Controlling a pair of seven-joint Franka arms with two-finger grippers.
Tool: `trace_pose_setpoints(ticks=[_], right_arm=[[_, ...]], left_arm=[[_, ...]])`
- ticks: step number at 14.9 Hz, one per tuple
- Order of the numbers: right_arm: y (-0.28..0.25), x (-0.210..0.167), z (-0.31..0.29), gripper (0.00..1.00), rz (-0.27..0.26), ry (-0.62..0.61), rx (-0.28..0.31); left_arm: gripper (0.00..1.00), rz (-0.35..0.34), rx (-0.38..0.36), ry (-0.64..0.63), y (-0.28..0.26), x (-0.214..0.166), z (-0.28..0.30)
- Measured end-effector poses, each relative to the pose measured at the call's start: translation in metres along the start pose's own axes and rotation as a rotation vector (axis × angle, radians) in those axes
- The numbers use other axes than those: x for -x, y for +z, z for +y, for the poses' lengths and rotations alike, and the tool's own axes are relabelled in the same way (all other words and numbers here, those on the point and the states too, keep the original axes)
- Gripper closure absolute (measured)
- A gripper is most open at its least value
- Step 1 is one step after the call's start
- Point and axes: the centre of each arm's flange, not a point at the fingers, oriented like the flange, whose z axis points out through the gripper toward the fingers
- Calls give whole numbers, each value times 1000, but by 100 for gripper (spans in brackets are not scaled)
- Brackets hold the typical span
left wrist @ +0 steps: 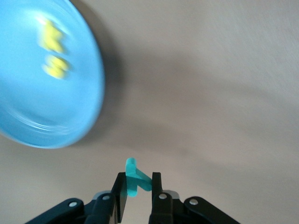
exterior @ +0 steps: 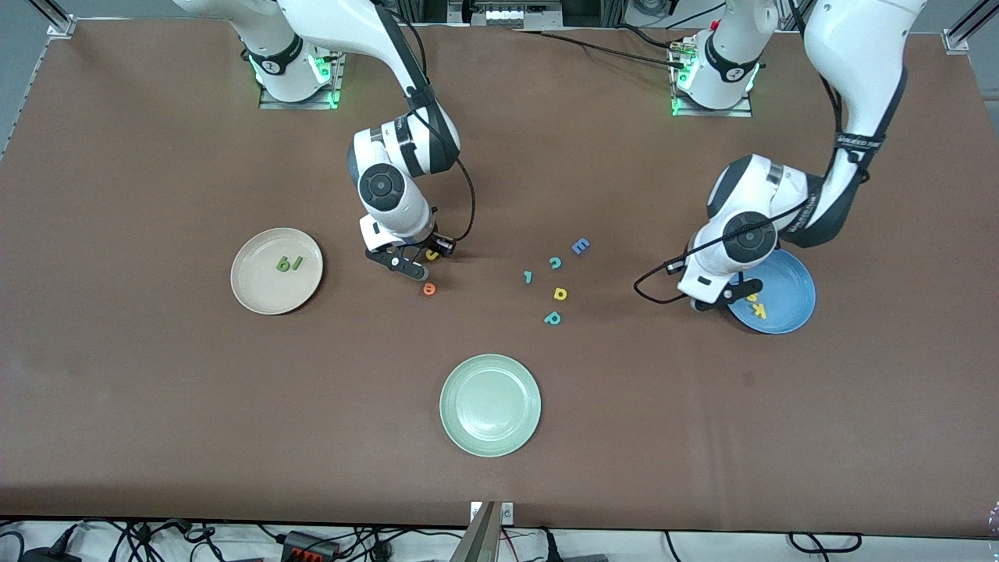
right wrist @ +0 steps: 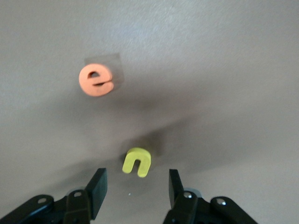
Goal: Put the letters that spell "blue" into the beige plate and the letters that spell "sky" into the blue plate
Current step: 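Drop the teal y on the blue plate with the left gripper, then carry the yellow n to the beige plate while the left gripper withdraws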
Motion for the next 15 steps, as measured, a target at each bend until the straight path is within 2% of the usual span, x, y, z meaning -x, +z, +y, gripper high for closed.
trace_pose_setpoints(ticks=[2,3,6,10,12,15], right_arm=[[0,-10,6,39,-1,36,0],[2,-14,9,39,-1,61,0],[5,-18,11,39,3,130,-5],[4,-16,7,39,13,163,-20],[6,-15,7,40,5,179,-31],[13,-13,5,41,-1,193,-39]], left_arm=[[75,25,-68,46,-10,-12,-15],[75,24,-79,75,-9,-19,-27],[75,-14,-60,158,6,-52,-85],[73,-52,-7,199,39,-81,-140],[54,-67,1,202,49,-84,-145],[29,-73,-9,223,34,-79,-134]])
